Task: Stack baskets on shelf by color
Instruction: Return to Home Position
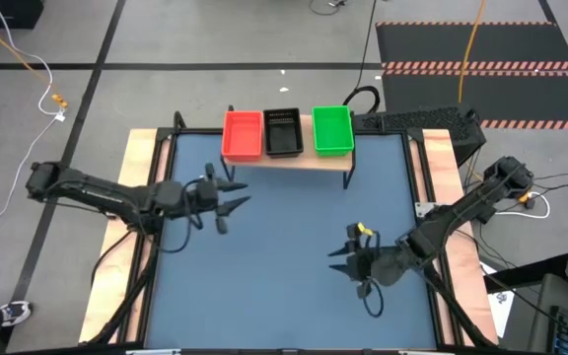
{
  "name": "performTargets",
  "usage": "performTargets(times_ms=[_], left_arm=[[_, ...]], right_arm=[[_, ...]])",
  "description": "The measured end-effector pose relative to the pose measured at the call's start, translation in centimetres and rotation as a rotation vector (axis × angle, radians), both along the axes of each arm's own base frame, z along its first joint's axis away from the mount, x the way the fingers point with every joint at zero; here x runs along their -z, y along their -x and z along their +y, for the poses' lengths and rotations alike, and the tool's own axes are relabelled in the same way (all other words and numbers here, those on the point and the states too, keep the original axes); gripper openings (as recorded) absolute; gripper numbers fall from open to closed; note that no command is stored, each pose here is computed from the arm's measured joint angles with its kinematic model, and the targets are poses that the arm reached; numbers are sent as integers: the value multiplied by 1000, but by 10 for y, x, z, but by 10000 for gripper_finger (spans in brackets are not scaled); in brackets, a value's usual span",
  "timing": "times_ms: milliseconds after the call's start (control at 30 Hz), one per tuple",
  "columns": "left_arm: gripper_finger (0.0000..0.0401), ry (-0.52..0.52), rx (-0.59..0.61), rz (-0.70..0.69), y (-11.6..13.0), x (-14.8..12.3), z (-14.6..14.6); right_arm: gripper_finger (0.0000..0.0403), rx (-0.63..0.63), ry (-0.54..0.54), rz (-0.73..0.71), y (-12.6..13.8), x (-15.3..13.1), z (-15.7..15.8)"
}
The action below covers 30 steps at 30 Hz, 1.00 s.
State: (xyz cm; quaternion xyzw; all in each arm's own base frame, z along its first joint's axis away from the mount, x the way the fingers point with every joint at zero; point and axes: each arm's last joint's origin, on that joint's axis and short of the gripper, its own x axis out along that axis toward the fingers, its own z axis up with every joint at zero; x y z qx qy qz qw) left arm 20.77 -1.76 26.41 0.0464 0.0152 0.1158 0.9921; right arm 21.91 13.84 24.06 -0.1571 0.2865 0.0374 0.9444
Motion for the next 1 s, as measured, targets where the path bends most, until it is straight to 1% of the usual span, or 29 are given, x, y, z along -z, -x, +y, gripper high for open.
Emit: performTargets(times_ms=[67, 100, 200, 300, 367, 400, 467, 533, 633, 700, 867, 1000], left_arm=[[138, 11, -2, -37, 14, 11, 1], [125, 17, 2, -63, 21, 15, 1], [82, 27, 4, -105, 39, 30, 3], [39, 34, 5, -156, 54, 40, 5], [13, 35, -1, -178, 62, 46, 8], [7, 36, -6, -188, 65, 48, 9], [7, 31, -17, -199, 71, 52, 11], [9, 20, -26, -201, 76, 55, 13], [4, -2, -44, -162, 81, 62, 16], [4, 4, -56, -160, 85, 67, 18], [3, 49, -59, -152, 91, 84, 21], [7, 109, -111, -112, 94, 89, 23]], right_arm=[[128, -44, 31, -80, -9, -2, -6], [128, -62, 27, -122, -12, -2, -10], [122, -85, -24, -228, -19, 2, -31], [100, -32, -72, -313, -13, 16, -59], [75, 1, -119, -394, -4, 21, -76], [59, 14, -144, -428, 2, 24, -83], [23, 31, -193, -499, 15, 25, -95], [7, 46, -221, -547, 30, 25, -104], [3, 86, -260, -607, 50, 23, -114], [1, 102, -279, -634, 63, 25, -118], [1, 98, -288, -683, 88, 36, -123], [1, 98, -302, -704, 100, 44, -125]])
